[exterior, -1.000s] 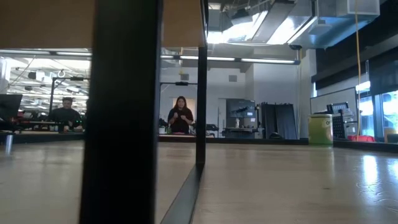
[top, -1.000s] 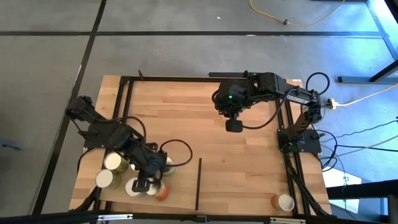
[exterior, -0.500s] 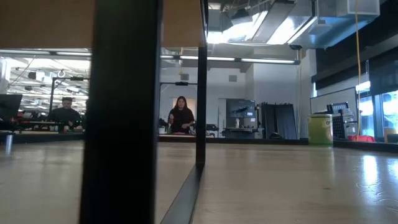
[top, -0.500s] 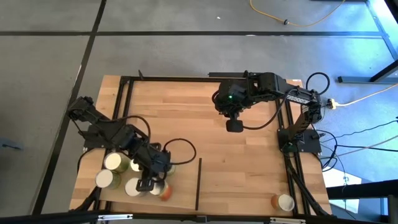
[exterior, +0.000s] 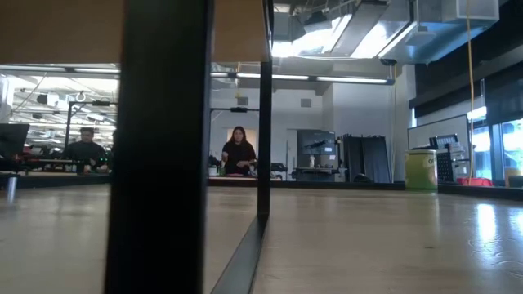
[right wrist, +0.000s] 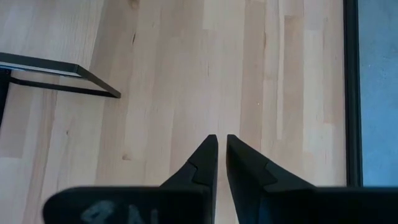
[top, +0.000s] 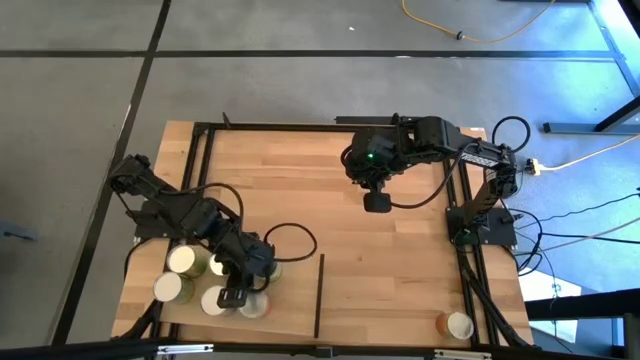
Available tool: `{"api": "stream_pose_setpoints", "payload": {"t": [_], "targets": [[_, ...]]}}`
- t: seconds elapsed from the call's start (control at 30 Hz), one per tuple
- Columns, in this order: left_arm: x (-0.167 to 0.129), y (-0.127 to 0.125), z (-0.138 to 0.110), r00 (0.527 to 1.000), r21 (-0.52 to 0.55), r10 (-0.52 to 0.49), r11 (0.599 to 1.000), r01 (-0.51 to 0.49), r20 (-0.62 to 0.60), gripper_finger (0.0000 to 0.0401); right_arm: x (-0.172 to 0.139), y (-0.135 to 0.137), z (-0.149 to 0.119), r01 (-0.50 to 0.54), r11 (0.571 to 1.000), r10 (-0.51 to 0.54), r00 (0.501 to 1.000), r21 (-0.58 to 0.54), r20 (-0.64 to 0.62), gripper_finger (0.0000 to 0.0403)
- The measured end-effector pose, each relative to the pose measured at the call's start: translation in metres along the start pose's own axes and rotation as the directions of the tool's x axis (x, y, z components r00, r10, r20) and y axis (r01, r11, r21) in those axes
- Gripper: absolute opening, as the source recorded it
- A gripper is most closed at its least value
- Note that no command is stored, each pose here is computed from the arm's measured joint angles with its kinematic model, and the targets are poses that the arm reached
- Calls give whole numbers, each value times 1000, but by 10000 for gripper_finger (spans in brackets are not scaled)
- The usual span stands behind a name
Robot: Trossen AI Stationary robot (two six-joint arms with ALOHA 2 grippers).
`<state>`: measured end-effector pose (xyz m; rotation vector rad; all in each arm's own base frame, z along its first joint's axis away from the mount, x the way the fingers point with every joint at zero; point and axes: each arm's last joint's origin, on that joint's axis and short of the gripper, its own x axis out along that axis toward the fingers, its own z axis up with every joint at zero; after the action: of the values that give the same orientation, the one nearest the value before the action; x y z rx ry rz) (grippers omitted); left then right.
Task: Pick and place cans onto a shelf
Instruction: Put the top canned pineapple on the shelf, then adjust the canned carrots on the shelf
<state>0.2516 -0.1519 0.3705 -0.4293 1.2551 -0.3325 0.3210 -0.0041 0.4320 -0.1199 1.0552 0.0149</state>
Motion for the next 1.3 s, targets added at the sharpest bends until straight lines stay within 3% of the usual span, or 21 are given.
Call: {"api": "stream_pose_setpoints", "payload": {"t": [0.13, 0.3, 0.5, 0.63, 0.83, 1.07, 1.3], "targets": [[-2, 2, 2, 996, -58, -73, 996, 71, -49, 36, 0, 0, 0, 0, 1000, 0, 1000, 1, 0, 36], [-4, 4, 3, 996, -46, -75, 996, 73, -47, 36, 0, 0, 0, 0, 1000, 0, 1000, 1, 0, 36], [-31, 1, 14, 995, 43, -32, 999, 28, 95, 36, 0, 0, 0, 0, 1000, 0, 1000, 4, 1, 36], [-54, -2, 11, 991, 41, 20, 999, -26, 130, 36, 0, 0, 0, 0, 1000, 0, 1000, 4, 1, 36], [-74, -12, -7, 995, -45, 68, 997, -65, 72, 16, 0, 0, 0, 0, 1000, 0, 1000, 4, 0, 36], [-71, -21, -30, 990, -184, 130, 973, -137, -47, 2, 0, 0, 0, 0, 1000, 0, 1000, 4, 1, 36], [-67, -39, -50, 991, -316, 118, 939, -134, -69, 1, 0, 0, 0, 0, 1000, 0, 1000, 4, 1, 36]]}}
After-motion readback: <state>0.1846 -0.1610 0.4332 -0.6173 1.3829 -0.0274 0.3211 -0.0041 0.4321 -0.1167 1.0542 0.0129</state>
